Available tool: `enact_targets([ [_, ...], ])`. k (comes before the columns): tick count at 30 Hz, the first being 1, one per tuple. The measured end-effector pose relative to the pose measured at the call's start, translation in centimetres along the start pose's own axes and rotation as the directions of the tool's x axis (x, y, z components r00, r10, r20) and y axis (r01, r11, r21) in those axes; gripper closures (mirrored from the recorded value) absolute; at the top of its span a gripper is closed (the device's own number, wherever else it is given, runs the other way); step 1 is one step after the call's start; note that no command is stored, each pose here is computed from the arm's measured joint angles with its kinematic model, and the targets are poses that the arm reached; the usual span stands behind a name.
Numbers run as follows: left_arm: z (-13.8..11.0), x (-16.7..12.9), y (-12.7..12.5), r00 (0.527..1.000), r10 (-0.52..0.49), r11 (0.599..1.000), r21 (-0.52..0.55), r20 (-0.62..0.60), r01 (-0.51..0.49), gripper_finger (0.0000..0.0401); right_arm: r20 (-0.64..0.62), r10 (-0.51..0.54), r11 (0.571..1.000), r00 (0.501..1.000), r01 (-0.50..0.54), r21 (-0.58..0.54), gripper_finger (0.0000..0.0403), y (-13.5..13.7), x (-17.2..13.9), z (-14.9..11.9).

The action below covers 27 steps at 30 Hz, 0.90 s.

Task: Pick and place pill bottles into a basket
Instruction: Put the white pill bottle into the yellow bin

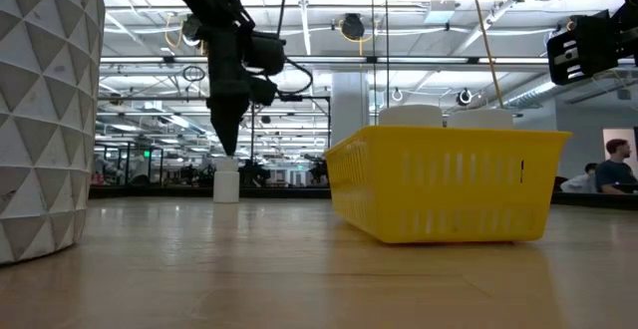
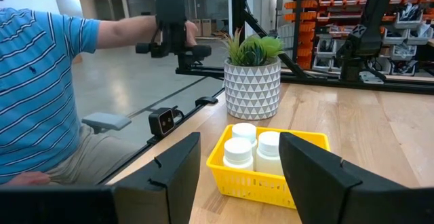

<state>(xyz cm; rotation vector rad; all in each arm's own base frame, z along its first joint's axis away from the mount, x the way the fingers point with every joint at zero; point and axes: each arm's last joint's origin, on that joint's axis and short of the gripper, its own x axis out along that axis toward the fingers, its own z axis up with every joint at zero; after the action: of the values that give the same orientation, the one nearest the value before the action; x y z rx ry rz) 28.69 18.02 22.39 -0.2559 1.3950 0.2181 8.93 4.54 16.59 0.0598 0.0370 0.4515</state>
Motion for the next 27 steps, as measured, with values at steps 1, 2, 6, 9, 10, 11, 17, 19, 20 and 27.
enact_targets([
  [1, 0.1, 0.4, 0.1, 1.000, -0.004, 1.000, -0.001, -0.013, 0.004, 0.0158, 0.000, 0.000, 1.000, 1.000, 0.000, 0.000, 0.0209, 0.0, 0.0, 0.0],
  [2, 0.1, 0.7, 0.1, 1.000, -0.007, 1.000, -0.002, -0.026, 0.007, 0.0157, 0.000, 0.000, 1.000, 1.000, 0.000, 0.000, 0.0209, 0.0, 0.0, 0.0],
  [6, 0.1, 1.8, 0.2, 0.998, -0.020, 1.000, -0.009, -0.067, 0.019, 0.0157, 0.000, 0.000, 1.000, 1.000, 0.000, 0.000, 0.0209, 0.0, 0.0, 0.0],
  [9, 0.1, 2.1, 0.2, 0.996, -0.023, 1.000, -0.009, -0.081, 0.022, 0.0157, 0.000, 0.000, 1.000, 1.000, 0.000, 0.000, 0.0209, 0.0, 0.0, 0.0],
  [10, 0.2, 2.1, 0.2, 0.997, -0.022, 1.000, -0.009, -0.079, 0.022, 0.0158, 0.000, 0.000, 1.000, 1.000, 0.000, 0.000, 0.0209, 0.0, 0.0, 0.0],
  [11, 0.2, 2.1, 0.3, 0.997, -0.021, 1.000, -0.009, -0.077, 0.020, 0.0158, 0.000, 0.000, 1.000, 1.000, 0.000, 0.000, 0.0209, 0.0, 0.0, 0.0],
  [17, 0.2, 2.1, 0.4, 0.997, -0.018, 1.000, -0.012, -0.073, 0.018, 0.0157, 0.000, 0.001, 1.000, 1.000, -0.001, 0.000, 0.0209, 0.0, 0.0, 0.0],
  [19, 0.2, 2.1, 0.4, 0.998, -0.017, 1.000, -0.011, -0.068, 0.016, 0.0157, 0.000, 0.000, 1.000, 1.000, 0.000, 0.000, 0.0209, 0.0, 0.0, 0.0],
  [20, 0.3, 2.1, 0.4, 0.998, -0.016, 1.000, -0.010, -0.061, 0.015, 0.0158, 0.000, 0.001, 1.000, 1.000, -0.001, 0.000, 0.0209, 0.0, 0.0, 0.0],
  [27, 0.3, 2.4, 0.4, 0.999, -0.014, 1.000, -0.008, -0.046, 0.013, 0.0158, 0.000, 0.001, 1.000, 1.000, -0.001, 0.000, 0.0209, 0.0, 0.0, 0.0],
])
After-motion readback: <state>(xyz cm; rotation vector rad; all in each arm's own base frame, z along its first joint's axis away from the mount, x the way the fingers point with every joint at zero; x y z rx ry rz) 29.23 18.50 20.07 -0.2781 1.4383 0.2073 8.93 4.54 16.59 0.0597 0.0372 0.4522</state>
